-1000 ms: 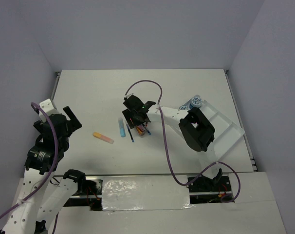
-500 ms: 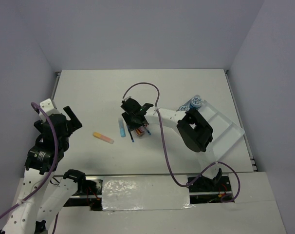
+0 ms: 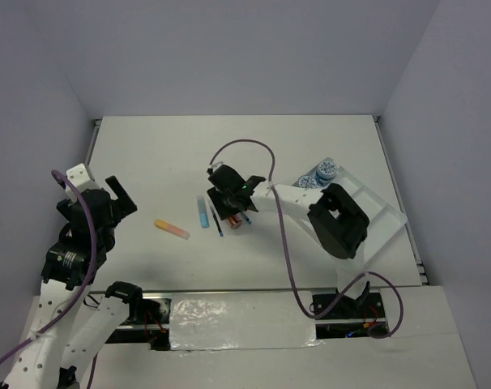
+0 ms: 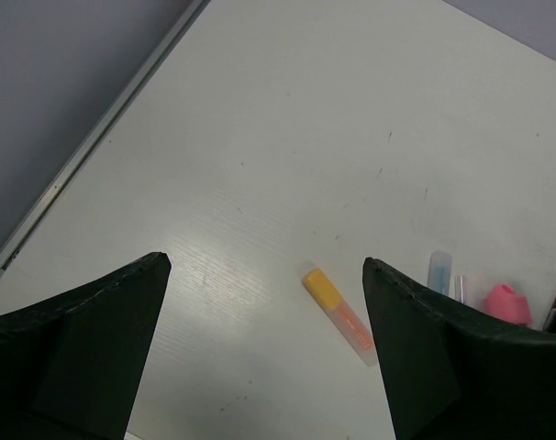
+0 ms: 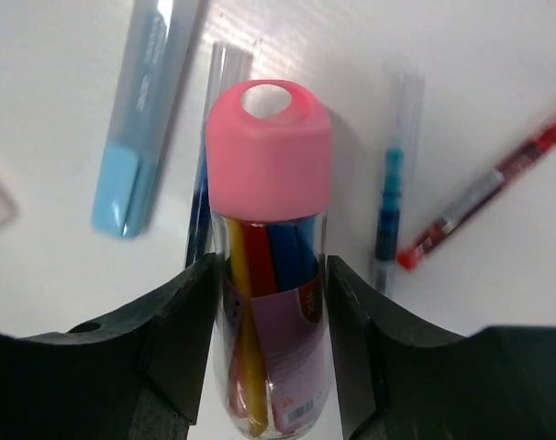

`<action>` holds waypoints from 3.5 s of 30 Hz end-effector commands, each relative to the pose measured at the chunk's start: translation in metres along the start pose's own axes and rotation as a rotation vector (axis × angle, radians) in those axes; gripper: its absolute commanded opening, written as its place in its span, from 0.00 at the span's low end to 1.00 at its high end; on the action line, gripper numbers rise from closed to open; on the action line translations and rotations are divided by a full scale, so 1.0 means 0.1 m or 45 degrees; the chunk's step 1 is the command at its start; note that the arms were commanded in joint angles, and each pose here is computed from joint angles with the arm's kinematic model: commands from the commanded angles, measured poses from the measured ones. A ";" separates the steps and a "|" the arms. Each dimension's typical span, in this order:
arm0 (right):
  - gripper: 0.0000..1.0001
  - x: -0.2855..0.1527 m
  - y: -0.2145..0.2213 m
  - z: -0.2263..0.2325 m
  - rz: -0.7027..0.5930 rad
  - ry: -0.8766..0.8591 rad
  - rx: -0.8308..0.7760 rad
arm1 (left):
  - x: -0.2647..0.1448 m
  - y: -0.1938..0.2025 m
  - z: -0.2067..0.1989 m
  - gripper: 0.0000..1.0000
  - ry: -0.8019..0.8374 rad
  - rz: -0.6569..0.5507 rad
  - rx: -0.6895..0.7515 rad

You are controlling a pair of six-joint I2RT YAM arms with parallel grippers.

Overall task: Sort the stationery into containers
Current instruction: Pick up the stationery from the center of the board, then place the stationery in the storage box, then pick up the pen from the center of the board, then place the pen in the storage box.

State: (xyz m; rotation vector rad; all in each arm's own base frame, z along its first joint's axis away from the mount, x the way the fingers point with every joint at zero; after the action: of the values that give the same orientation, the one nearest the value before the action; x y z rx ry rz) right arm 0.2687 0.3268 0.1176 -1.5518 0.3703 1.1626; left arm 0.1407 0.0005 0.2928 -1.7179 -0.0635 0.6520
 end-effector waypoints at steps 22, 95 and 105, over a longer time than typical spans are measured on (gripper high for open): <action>0.18 -1.57 0.41 -2.74 -0.873 0.680 1.529 | -0.01 -0.05 -0.02 0.99 0.045 -0.042 0.004; 0.00 -0.76 -0.64 -1.02 -0.497 0.043 0.729 | 0.03 -0.03 -0.07 0.99 0.072 -0.012 0.033; 0.00 -1.83 0.65 -2.32 -0.749 0.486 1.222 | 0.00 -0.03 -0.07 0.99 0.087 -0.020 0.031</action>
State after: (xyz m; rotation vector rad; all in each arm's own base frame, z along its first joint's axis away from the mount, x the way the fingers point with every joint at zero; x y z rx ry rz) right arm 0.2649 0.0638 0.2467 -0.9176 0.4037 0.1780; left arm 0.1428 -0.0035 0.2917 -1.7068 -0.0081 0.6253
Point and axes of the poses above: each gripper's point midway between its finger pads, its own x axis out along the fingers, its own z axis along the line the jaws close on, y = z × x, the point moved 9 cm from there along -x, back along the fingers, and after that the axes turned 4 degrees about x, right-handed, at the moved point
